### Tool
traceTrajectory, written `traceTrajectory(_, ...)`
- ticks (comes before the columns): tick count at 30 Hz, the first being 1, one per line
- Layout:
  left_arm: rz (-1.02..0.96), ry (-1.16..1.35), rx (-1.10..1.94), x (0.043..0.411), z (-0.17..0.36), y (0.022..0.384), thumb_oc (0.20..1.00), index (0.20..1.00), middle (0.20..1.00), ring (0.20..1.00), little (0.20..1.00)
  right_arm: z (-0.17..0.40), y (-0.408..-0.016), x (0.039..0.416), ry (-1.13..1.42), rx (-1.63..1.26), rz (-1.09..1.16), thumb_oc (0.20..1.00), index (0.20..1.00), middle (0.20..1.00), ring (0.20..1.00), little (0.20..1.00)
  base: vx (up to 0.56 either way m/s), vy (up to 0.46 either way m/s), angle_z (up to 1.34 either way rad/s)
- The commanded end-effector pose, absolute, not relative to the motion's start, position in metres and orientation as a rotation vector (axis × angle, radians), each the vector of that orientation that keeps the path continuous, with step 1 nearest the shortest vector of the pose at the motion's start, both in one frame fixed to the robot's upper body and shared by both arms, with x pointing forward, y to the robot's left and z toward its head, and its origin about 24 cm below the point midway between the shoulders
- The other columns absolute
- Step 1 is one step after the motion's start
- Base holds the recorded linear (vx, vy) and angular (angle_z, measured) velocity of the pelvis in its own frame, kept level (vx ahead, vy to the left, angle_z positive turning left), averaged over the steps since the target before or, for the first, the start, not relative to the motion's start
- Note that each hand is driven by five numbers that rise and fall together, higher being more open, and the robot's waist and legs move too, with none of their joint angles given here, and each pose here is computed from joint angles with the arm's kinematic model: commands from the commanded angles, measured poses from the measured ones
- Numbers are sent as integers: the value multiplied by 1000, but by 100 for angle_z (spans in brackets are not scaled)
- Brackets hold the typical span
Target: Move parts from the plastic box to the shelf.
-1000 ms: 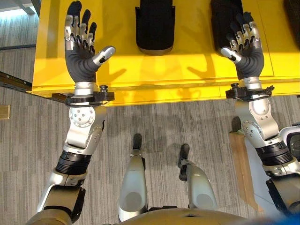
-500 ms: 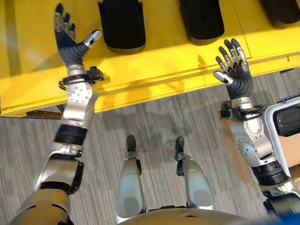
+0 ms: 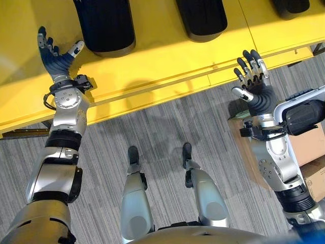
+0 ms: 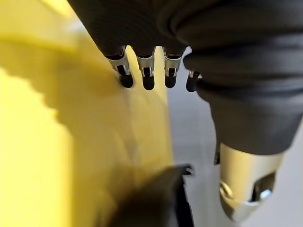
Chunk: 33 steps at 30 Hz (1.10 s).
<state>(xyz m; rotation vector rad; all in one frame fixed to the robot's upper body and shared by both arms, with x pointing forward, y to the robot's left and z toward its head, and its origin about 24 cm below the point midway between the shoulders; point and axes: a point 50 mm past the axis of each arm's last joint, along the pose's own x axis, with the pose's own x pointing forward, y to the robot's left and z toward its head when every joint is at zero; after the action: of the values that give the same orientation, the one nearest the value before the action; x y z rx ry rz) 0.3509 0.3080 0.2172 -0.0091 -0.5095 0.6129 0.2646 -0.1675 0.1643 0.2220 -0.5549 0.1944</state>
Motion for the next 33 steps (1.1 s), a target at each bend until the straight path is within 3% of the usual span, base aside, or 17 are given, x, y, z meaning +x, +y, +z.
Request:
traceTrajectory(1, 651, -580, 6, 348, 244, 322, 1000, 1000, 1000, 1000, 1000, 192, -178, 249, -745, 260, 152, 1000, 1000, 1000, 1000, 1000, 0, 0, 0)
traceTrajectory(33, 461, -471, 137, 378, 221, 262, 1000, 1000, 1000, 1000, 1000, 185, -187, 240, -740, 240, 115, 1000, 1000, 1000, 1000, 1000, 11, 4, -3)
